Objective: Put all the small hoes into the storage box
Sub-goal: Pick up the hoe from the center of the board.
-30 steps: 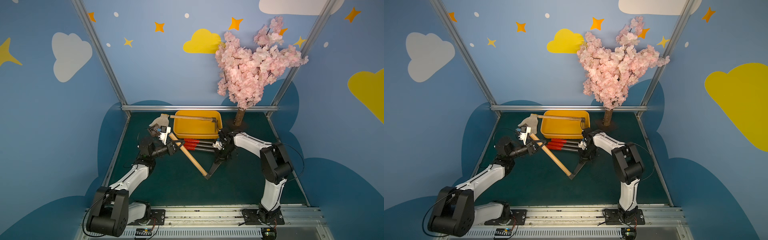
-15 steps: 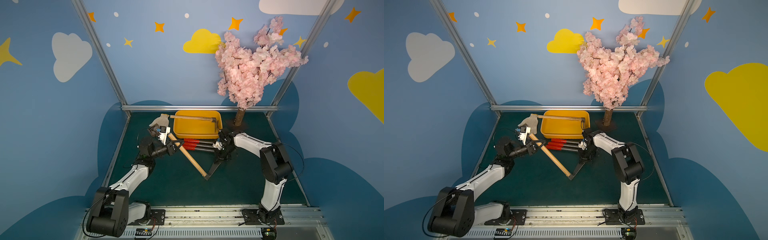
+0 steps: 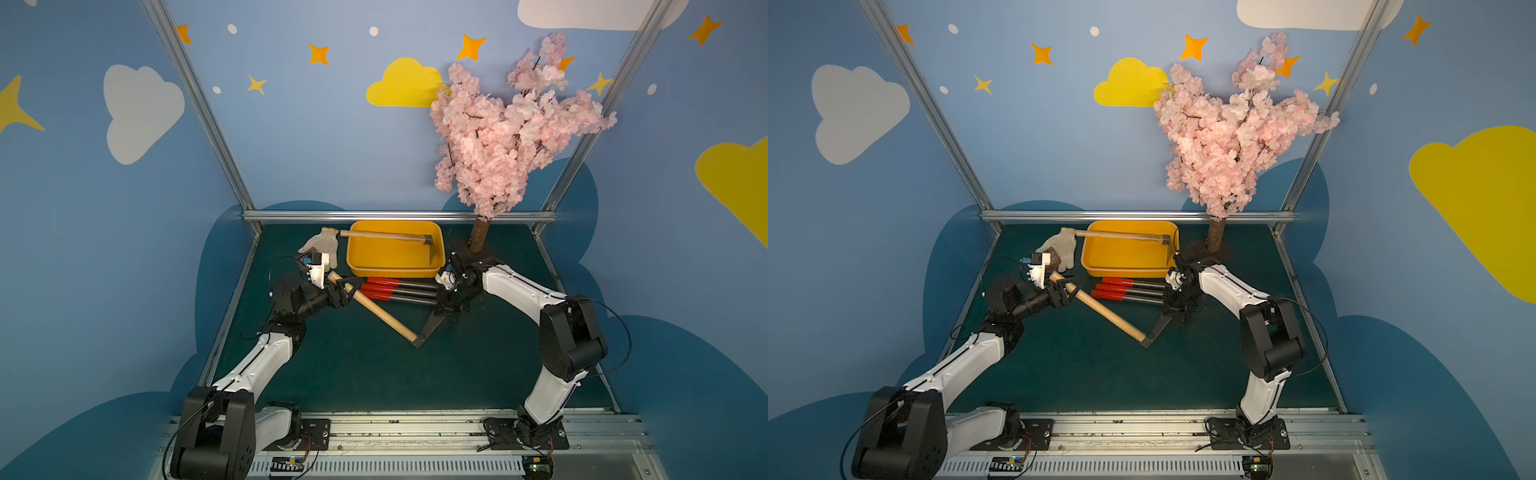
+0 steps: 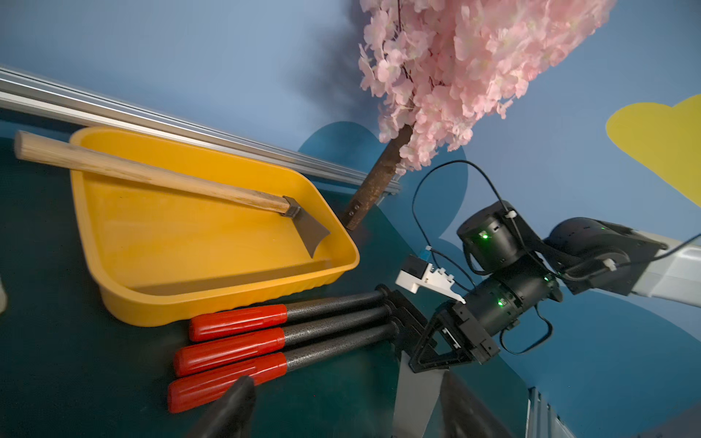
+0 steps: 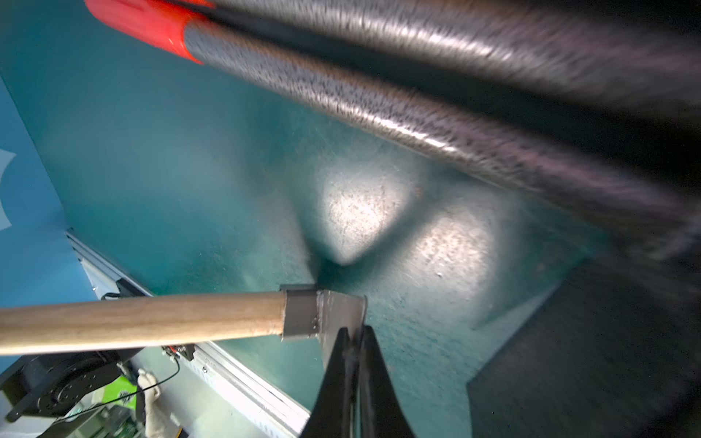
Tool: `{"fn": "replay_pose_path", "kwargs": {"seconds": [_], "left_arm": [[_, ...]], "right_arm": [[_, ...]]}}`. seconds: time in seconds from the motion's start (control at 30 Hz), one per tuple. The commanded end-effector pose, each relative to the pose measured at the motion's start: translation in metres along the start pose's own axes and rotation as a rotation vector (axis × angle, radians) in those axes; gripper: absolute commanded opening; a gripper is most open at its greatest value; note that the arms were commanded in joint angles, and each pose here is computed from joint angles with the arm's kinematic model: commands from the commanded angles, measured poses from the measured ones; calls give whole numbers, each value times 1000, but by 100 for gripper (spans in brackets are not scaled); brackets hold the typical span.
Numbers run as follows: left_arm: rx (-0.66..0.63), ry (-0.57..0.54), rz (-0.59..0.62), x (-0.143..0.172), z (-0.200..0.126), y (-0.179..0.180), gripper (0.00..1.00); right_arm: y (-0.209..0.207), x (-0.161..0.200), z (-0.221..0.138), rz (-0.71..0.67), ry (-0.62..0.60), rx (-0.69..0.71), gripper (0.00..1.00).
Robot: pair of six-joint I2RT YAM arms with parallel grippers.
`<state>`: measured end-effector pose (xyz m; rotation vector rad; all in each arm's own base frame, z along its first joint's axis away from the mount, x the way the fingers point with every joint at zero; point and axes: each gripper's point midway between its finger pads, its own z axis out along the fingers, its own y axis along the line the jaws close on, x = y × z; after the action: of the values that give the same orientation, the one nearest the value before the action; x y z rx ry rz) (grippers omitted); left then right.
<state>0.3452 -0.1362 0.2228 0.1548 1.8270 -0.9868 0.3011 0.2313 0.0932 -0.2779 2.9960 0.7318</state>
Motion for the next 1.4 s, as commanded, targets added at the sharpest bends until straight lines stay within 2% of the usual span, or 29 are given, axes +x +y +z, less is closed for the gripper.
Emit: {"fn": "replay_pose_path", "kwargs": {"seconds": [0.0,0.27,0.47,0.6,1.13,1.37], "left_arm": [[-156,-32,-28,-8,-13,24,81],[-384,-71,-108,-13,-42,58,83],[-502,-88,-163,-17,-59,73,84],[-522,-90,-185,-19,-63,73,83],[-309,-7,-291,-1,-29,35,84],[-208,83,-218,-1,-5,11,84]], "right_arm": [[12,-17,-31,-96,-101,21,0],[9,-32,-57,-142,-185,110,0],[8,-41,-75,-167,-255,163,0],[6,-48,-89,-179,-316,204,0],[6,-79,-109,-229,-479,356,0],[13,-101,-111,-267,-540,400,0]]}}
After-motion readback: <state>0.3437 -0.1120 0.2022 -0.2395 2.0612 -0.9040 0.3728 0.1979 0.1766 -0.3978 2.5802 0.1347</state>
